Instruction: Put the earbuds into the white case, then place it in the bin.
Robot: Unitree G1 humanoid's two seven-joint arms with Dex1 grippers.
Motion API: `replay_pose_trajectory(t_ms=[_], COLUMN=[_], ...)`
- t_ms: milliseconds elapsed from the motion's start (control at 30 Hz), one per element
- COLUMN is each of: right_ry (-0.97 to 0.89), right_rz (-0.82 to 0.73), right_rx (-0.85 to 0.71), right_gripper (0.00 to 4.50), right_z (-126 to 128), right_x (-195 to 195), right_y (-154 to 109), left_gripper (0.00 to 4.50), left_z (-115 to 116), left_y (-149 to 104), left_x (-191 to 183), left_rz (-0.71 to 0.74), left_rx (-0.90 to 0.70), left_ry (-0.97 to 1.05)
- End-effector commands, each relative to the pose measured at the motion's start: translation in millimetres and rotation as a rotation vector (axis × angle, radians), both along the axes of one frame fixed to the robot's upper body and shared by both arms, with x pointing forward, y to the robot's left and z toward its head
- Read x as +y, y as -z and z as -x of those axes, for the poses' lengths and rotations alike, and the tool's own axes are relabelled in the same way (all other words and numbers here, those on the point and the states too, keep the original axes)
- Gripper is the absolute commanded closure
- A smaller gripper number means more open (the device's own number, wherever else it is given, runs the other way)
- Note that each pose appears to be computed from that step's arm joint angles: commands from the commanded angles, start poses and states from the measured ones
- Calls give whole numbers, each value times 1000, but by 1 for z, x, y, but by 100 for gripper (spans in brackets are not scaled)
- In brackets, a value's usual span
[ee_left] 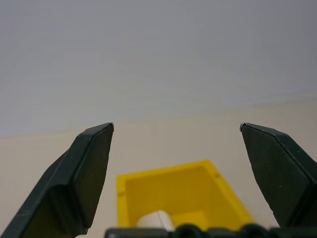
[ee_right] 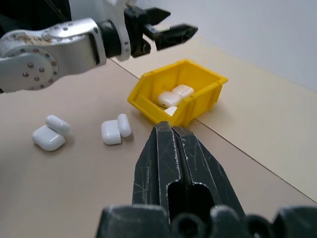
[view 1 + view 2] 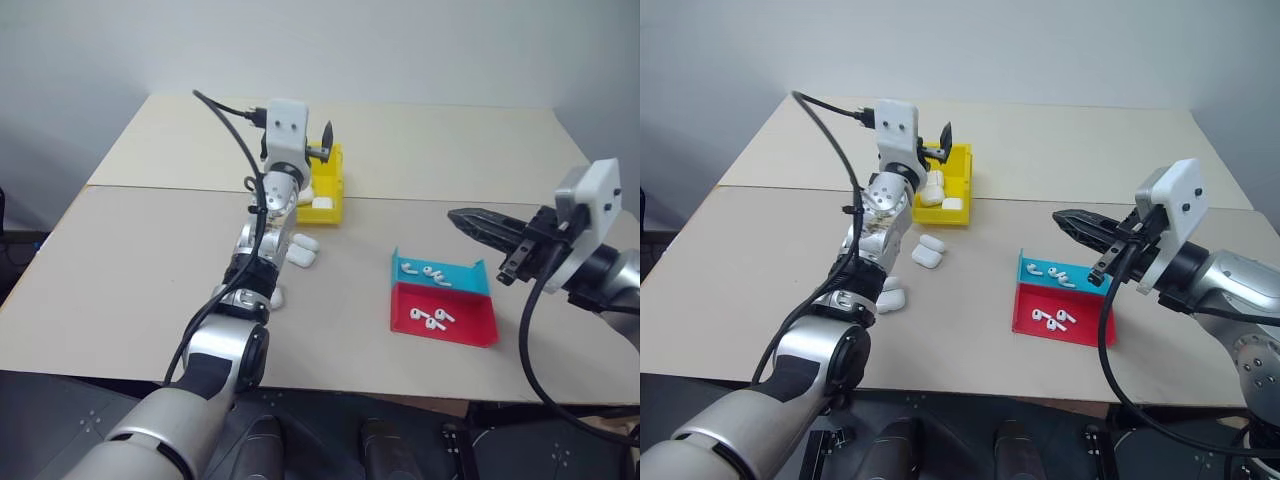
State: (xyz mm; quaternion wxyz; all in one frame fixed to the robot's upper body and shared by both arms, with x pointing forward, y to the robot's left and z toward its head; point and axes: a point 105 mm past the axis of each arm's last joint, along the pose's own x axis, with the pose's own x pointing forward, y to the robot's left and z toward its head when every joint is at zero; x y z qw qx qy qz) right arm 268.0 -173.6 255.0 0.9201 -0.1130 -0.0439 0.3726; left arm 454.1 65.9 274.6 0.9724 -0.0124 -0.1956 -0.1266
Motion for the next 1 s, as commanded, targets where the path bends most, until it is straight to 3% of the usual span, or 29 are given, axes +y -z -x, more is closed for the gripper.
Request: replay_pose_trajectory(t_ms=[33, 167, 300, 600, 733, 1000], right_ry=[-9, -12, -58, -96, -81, -224], right_rz=[56, 182, 321, 532, 566, 596], right_rx=[-30, -51, -32, -25, -30, 14], right_gripper=[450, 450, 450, 450, 450, 450], right_z=[4, 12, 26, 48, 42, 44], right_x=[-2, -16, -39, -89, -99, -93], right_y=[-2, 9, 15, 12, 9, 23], left_gripper=[4, 4, 4, 4, 4, 4], left_z=[26, 72, 126, 196, 210, 215], left_y=[-21, 2, 35, 40, 46, 43], left_x=[9, 23, 56, 119, 136, 145], left_rz=[84, -122, -308, -579, -646, -633], left_rx=[-87, -134, -33, 229, 320, 313], left_ry=[223, 439, 635, 845, 825, 724])
